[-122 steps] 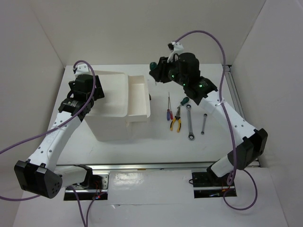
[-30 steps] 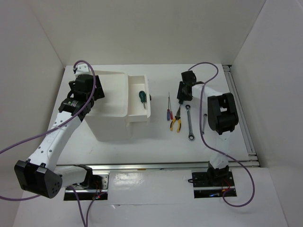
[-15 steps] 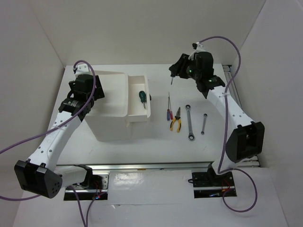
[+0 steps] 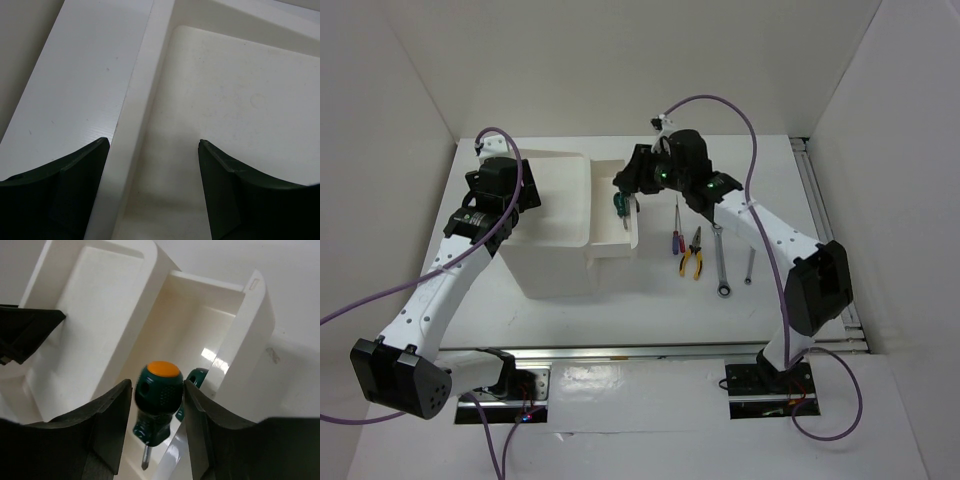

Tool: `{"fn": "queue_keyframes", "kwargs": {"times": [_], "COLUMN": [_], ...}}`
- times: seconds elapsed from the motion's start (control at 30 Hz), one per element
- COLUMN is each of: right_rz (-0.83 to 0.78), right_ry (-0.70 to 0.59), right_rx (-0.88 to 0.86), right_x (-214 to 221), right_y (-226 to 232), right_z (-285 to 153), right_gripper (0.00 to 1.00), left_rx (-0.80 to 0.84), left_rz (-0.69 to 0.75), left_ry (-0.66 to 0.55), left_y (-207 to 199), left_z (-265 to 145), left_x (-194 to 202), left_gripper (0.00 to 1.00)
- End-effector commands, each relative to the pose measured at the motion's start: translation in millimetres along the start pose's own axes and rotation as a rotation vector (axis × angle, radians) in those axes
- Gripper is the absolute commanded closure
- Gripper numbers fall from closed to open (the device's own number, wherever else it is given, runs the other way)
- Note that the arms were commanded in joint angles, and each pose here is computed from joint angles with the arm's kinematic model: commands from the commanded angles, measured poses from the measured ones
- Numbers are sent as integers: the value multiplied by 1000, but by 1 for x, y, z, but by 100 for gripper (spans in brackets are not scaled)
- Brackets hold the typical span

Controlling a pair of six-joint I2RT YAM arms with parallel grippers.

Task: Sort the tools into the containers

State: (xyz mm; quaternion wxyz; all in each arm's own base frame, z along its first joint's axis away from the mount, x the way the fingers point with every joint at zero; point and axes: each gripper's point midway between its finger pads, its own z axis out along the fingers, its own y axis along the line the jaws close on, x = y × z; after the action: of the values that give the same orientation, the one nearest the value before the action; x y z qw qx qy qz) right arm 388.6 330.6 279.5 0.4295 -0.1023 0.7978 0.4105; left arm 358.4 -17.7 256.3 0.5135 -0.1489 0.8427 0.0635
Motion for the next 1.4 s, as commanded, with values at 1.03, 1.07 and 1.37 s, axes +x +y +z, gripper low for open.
{"fn": "queue_keyframes", "kwargs": {"times": [1.03, 1.07, 1.37], "right_rz": [-234, -217, -145], "right_ry": [37, 48, 72], "right_rx": [280, 264, 263], "right_x": [25, 30, 62], "right_y": [-11, 1, 18], "right_z": [24, 29, 35], "right_gripper": [100, 100, 100], "left_rx": [76, 76, 82], "left_rz": [96, 96, 99], "left_ry": [259, 259, 270], "left_y": [-15, -15, -17], "left_z": [-1, -1, 0], "left_x": [76, 76, 79], "left_gripper": [17, 17, 17]}}
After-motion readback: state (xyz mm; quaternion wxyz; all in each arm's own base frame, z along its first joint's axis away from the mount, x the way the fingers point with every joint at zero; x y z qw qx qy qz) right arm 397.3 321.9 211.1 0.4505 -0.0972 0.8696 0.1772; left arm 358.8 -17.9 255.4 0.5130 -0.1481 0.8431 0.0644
